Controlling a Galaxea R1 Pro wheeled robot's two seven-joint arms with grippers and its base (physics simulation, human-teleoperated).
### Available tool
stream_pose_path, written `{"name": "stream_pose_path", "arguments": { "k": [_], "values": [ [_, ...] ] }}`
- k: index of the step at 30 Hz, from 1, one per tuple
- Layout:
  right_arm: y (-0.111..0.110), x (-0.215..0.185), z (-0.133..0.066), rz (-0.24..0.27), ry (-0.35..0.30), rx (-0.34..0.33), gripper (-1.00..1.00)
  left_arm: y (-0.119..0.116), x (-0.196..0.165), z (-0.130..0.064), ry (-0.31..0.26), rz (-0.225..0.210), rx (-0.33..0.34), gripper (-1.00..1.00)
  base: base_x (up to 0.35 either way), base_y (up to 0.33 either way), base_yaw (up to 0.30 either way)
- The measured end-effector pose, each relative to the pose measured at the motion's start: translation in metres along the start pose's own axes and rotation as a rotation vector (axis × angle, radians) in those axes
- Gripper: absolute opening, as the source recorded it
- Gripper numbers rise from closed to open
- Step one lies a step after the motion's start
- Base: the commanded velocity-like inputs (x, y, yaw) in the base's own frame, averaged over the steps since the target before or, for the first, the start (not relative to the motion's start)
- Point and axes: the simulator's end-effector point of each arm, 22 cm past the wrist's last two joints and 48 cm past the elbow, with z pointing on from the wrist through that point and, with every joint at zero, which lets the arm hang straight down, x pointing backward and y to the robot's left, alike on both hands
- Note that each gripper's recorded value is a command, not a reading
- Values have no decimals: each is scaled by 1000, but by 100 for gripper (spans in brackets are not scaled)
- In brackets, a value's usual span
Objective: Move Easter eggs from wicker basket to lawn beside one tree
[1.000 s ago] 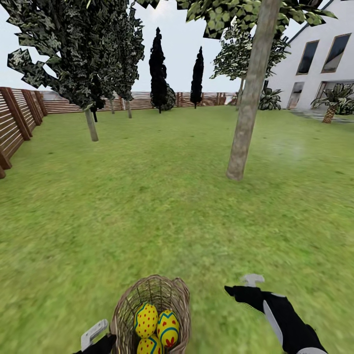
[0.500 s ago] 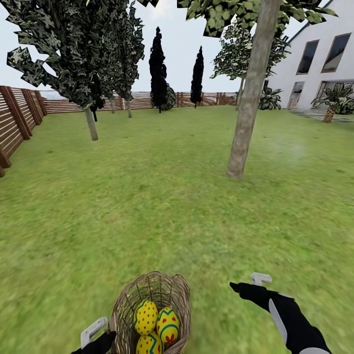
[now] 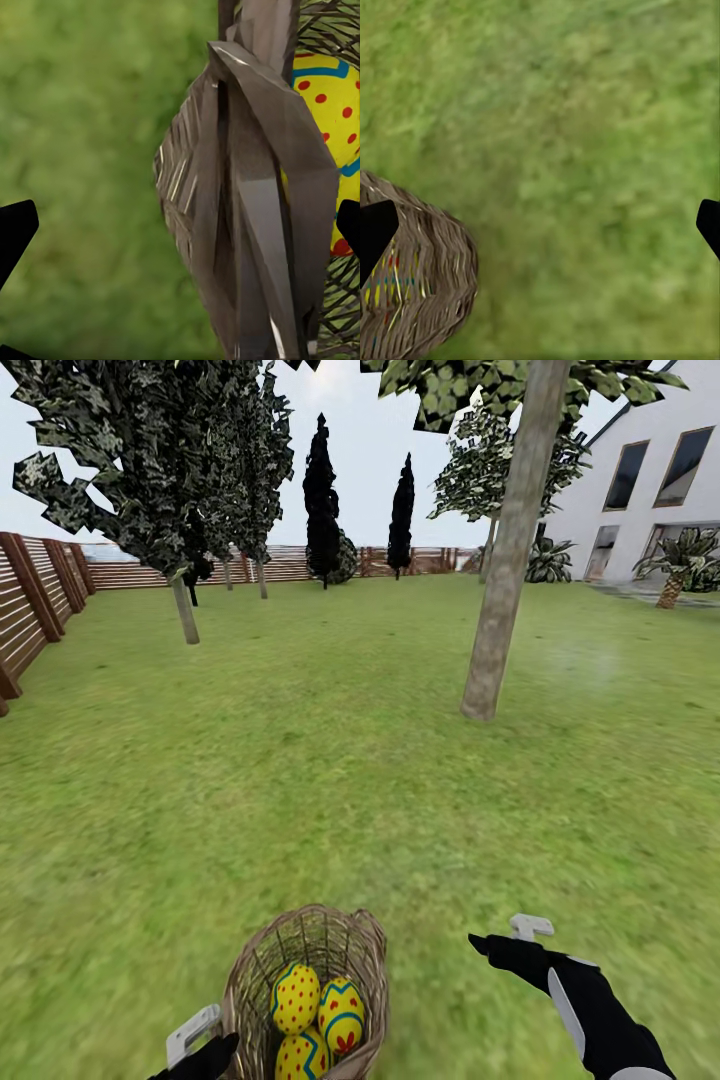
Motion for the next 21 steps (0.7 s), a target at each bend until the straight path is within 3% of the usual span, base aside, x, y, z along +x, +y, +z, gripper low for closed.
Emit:
{"name": "stream_pose_path", "arguments": {
  "k": [8,9,21],
  "values": [
    [1,2,2,0,0,-2,100,2,1,2,0,0,-2,100,0,0,0],
    [1,2,2,0,0,-3,100,2,1,2,0,0,-2,-100,0,0,0],
    [1,3,2,-3,5,-1,100,0,1,2,-1,-4,-1,-100,0,0,0]
  ]
}}
